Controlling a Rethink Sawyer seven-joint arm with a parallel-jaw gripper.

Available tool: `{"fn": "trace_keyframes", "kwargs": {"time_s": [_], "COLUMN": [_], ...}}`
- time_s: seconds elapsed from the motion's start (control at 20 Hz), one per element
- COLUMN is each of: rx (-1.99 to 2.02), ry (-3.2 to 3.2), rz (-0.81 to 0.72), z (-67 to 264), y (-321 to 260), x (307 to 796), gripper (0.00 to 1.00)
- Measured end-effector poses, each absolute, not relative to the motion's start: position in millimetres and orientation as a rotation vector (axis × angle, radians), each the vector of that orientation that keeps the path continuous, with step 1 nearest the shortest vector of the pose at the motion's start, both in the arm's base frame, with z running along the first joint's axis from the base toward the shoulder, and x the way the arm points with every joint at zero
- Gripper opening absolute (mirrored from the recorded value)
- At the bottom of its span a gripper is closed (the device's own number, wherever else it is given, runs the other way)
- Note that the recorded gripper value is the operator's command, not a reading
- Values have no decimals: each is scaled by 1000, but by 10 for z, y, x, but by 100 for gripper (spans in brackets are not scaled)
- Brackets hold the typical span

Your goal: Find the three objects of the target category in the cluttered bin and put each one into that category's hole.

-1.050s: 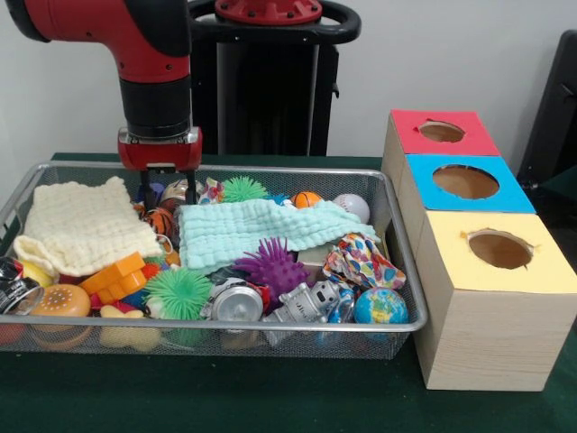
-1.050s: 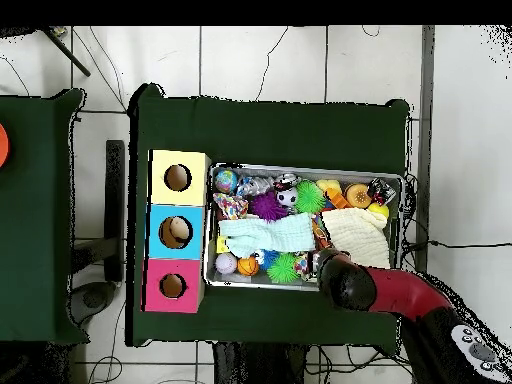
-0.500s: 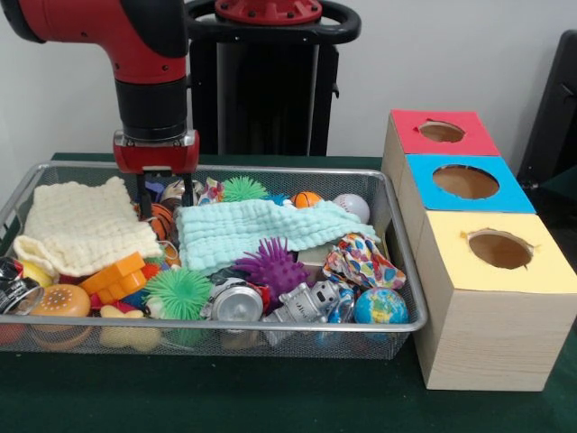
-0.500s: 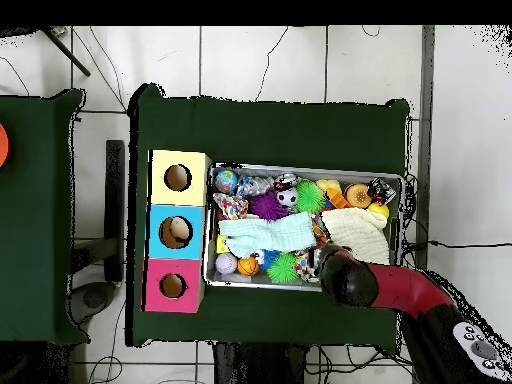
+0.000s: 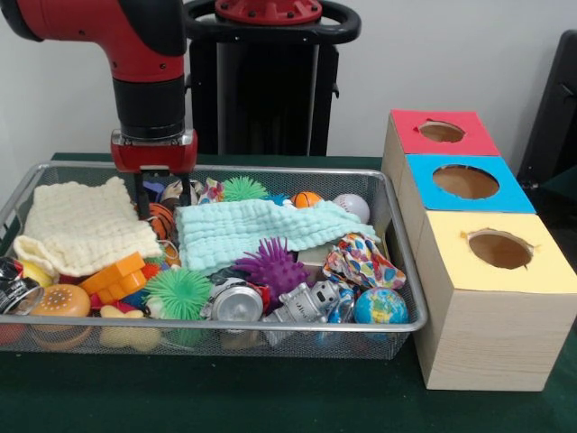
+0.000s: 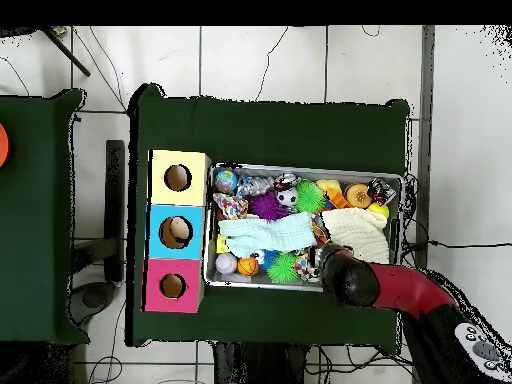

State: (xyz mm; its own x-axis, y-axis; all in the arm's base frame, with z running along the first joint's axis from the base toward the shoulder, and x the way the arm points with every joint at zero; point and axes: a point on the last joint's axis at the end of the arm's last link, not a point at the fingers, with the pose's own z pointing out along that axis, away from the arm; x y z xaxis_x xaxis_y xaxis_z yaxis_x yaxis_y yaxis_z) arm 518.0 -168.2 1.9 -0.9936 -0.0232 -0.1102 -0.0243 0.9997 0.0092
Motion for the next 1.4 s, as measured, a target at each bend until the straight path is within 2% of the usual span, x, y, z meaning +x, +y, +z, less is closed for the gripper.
{"fn": "trace_keyframes", "kwargs": {"time_s": [1.4], "rx": [-38], "ry": [3014], "rz": [24], "z": [-29], "y": [-1782], "x": [5208], "gripper": [100]}}
